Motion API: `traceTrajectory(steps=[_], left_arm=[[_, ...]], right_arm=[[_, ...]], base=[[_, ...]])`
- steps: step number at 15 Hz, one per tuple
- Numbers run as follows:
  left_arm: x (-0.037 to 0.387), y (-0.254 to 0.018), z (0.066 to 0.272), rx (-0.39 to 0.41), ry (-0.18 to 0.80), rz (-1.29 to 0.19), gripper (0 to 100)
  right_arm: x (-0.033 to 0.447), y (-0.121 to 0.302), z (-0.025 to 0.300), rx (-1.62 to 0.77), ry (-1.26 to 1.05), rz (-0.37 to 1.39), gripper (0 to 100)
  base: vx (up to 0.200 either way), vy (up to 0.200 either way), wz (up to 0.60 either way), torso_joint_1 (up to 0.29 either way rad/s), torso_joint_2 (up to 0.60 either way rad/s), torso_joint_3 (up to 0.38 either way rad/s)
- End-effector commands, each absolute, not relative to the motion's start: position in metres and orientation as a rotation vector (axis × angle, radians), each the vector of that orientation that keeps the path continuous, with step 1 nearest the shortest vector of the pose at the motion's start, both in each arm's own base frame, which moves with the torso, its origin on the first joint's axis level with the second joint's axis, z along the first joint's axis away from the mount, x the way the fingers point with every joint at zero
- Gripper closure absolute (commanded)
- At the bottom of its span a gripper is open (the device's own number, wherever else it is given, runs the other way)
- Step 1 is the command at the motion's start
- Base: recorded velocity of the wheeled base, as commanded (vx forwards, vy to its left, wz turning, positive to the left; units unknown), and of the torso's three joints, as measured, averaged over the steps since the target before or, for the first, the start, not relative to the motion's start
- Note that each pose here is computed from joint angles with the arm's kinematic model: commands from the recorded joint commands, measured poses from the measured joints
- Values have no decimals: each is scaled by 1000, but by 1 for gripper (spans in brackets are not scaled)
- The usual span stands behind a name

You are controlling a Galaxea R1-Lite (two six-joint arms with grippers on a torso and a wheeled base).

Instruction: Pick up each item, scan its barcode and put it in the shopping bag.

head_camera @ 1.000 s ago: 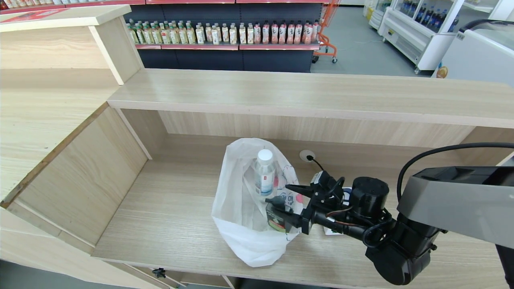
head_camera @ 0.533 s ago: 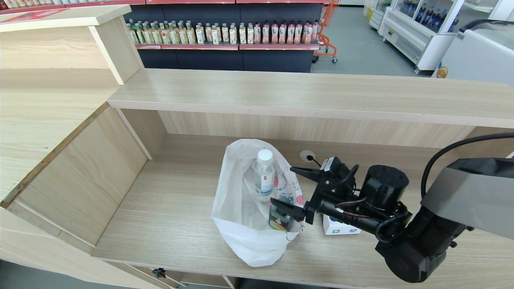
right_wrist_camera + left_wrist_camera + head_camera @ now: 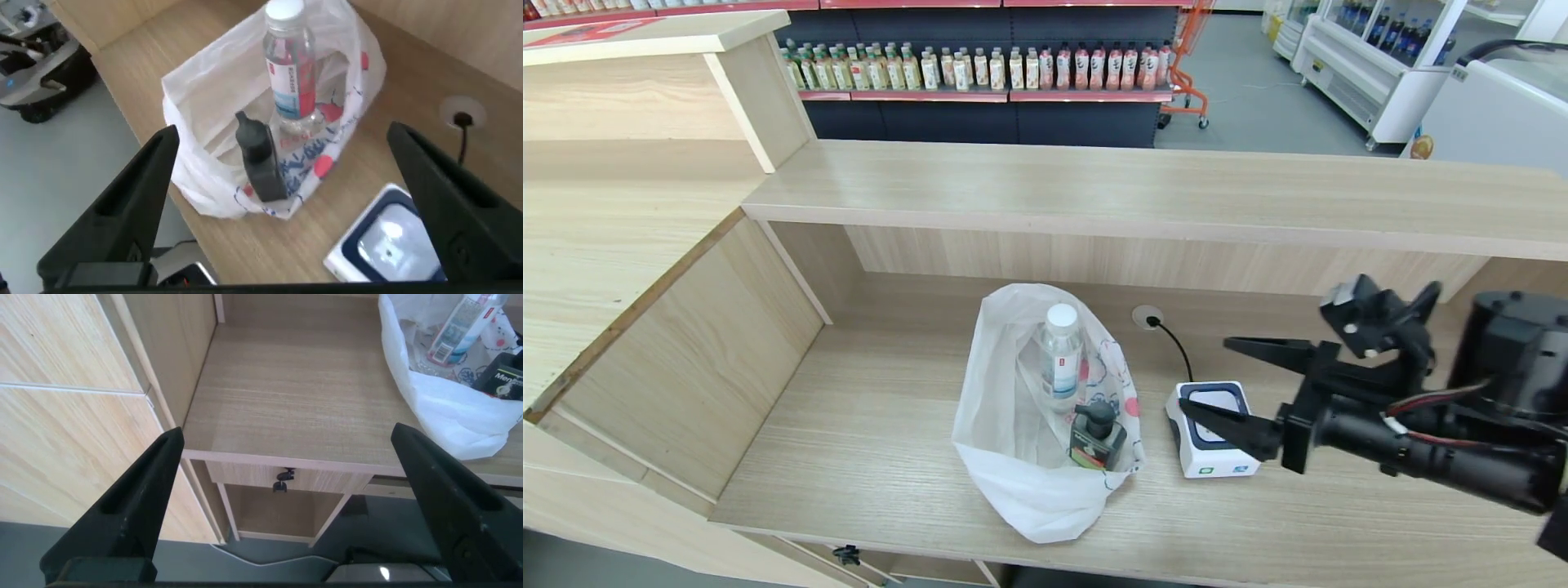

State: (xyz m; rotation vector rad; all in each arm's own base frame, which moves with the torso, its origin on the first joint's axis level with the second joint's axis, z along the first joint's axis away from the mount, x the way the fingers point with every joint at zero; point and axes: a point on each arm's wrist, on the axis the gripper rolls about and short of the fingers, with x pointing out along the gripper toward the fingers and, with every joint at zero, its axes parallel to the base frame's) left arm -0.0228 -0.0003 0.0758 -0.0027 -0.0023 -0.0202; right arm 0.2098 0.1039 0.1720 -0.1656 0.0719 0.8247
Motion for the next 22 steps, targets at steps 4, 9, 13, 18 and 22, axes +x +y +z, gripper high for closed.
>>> traceTrajectory(steps=[4,9,13,18,22], left_arm=[[-23,0,76,-3,-2,-20,0],[-23,0,76,-3,-2,-20,0],[-23,0,76,-3,-2,-20,0],[-23,0,76,-3,-2,-20,0],[-23,0,76,-3,-2,-20,0]], right_arm=[[71,15,148,-96,75,297,0],[-1,2,90,-97,134,189,0],[-20,3,75,-97,44,143,0],[-23,3,74,-66,13,116,0],[-23,3,74,-68,14,116,0]], base=[[0,0,0,0,0,0],[0,0,0,0,0,0],[0,0,0,0,0,0],[0,0,0,0,0,0],[0,0,0,0,0,0]])
